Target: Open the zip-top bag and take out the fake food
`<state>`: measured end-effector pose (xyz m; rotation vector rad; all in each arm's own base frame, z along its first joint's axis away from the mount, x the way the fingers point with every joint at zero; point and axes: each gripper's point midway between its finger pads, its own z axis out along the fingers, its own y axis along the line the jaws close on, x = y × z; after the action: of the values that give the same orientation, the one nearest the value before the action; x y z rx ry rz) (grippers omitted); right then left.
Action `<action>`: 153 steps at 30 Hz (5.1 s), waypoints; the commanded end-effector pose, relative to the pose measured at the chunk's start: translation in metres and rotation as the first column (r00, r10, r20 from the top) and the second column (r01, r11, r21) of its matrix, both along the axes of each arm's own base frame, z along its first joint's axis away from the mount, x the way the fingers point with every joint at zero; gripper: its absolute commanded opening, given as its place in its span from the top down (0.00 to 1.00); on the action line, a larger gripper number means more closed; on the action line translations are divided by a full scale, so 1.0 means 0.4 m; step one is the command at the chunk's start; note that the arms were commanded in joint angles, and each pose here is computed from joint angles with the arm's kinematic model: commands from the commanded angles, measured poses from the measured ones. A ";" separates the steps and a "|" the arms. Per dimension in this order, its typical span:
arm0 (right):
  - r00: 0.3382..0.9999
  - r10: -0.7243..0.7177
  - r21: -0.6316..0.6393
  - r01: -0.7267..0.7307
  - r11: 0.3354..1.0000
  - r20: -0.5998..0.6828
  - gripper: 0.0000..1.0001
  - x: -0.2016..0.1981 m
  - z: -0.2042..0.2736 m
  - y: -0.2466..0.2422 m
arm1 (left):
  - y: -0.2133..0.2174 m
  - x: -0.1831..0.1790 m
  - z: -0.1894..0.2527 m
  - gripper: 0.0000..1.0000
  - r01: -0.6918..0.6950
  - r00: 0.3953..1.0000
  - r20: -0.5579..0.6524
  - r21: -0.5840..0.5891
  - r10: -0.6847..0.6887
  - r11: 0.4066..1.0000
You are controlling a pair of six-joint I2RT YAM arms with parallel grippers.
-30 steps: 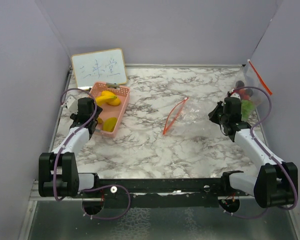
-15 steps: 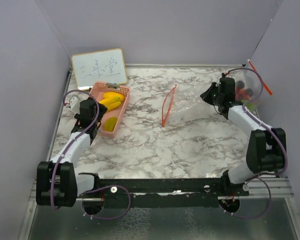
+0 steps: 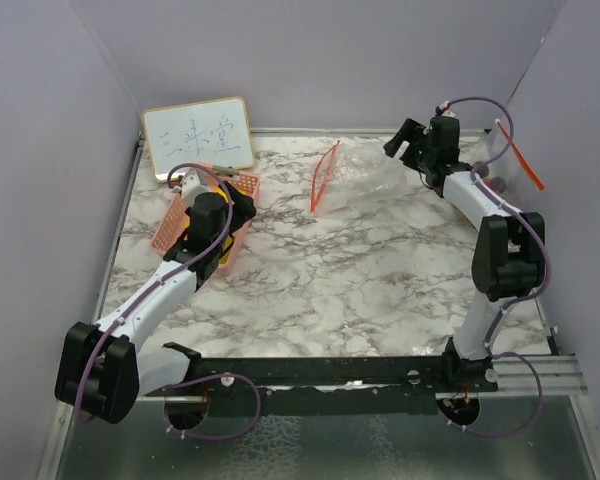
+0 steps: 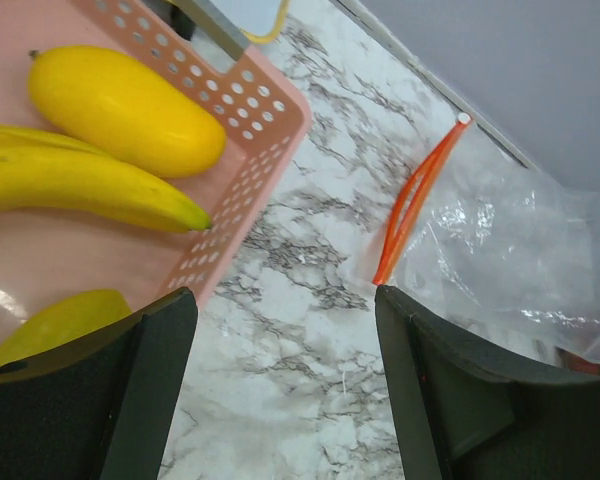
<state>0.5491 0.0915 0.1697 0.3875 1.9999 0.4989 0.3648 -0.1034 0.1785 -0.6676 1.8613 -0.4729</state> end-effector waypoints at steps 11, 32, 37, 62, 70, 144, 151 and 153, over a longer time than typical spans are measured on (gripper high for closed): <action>0.903 -0.380 -0.359 0.429 0.829 0.201 0.07 -0.032 0.399 -0.469 | -0.346 0.033 0.023 0.23 0.373 0.927 0.011 0.071 -0.375 0.925; 0.777 -0.594 -0.563 0.593 0.576 0.210 0.08 -0.186 0.202 -0.689 | -0.508 -0.007 -0.062 0.23 0.574 0.818 -0.038 0.039 -0.573 0.818; 0.787 -0.594 -0.590 0.562 0.580 0.166 0.20 -0.198 0.147 -0.692 | -0.522 -0.009 -0.076 0.23 0.592 0.806 -0.043 0.019 -0.591 0.806; 0.955 -0.185 -0.458 0.274 0.845 0.231 0.79 -0.260 0.269 -0.320 | -0.499 -0.014 -0.067 0.23 0.584 0.812 -0.040 0.065 -0.583 0.809; 0.874 -0.449 -0.475 0.479 0.738 0.185 0.21 -0.215 0.263 -0.550 | -0.505 -0.017 -0.062 0.23 0.597 0.802 -0.035 0.061 -0.596 0.800; 0.790 -0.555 -0.392 0.612 0.687 0.260 0.63 -0.215 0.084 -0.741 | -0.577 -0.005 -0.114 0.23 0.693 0.720 -0.021 -0.034 -0.694 0.720; 0.829 -0.494 -0.368 0.559 0.743 0.262 0.98 -0.229 0.108 -0.696 | -0.573 -0.013 -0.126 0.24 0.697 0.716 -0.024 -0.037 -0.698 0.716; 0.853 -0.452 -0.352 0.520 0.778 0.261 0.99 -0.230 0.120 -0.668 | -0.570 -0.015 -0.132 0.24 0.696 0.717 -0.027 -0.039 -0.697 0.717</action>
<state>0.4599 -0.1956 0.1981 0.6252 1.7036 -0.3342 0.3604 -0.3303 0.1232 0.0411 2.1382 -0.9473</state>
